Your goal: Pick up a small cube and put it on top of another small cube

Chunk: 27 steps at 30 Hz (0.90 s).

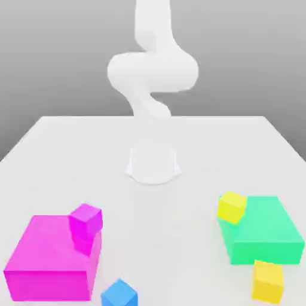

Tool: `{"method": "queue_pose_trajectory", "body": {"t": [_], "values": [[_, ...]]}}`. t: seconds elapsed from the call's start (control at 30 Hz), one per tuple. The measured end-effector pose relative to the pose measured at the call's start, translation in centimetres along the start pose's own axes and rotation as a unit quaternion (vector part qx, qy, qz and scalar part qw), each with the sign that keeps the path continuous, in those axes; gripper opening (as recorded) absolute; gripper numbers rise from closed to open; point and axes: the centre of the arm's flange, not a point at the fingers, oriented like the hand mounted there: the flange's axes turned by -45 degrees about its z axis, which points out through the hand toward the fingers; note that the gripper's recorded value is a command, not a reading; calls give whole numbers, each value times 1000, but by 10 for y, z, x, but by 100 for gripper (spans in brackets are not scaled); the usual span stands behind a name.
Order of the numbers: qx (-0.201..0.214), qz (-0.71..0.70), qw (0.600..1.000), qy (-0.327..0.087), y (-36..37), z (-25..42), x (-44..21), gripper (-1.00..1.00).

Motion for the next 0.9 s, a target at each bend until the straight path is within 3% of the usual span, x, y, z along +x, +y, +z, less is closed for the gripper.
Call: {"method": "queue_pose_trajectory", "body": {"t": [0.47, 0.9], "values": [[-64, 41, 982, -171, -99, 245, -69, 0], [-51, 90, 943, -317, -190, 386, -226, 0]]}}
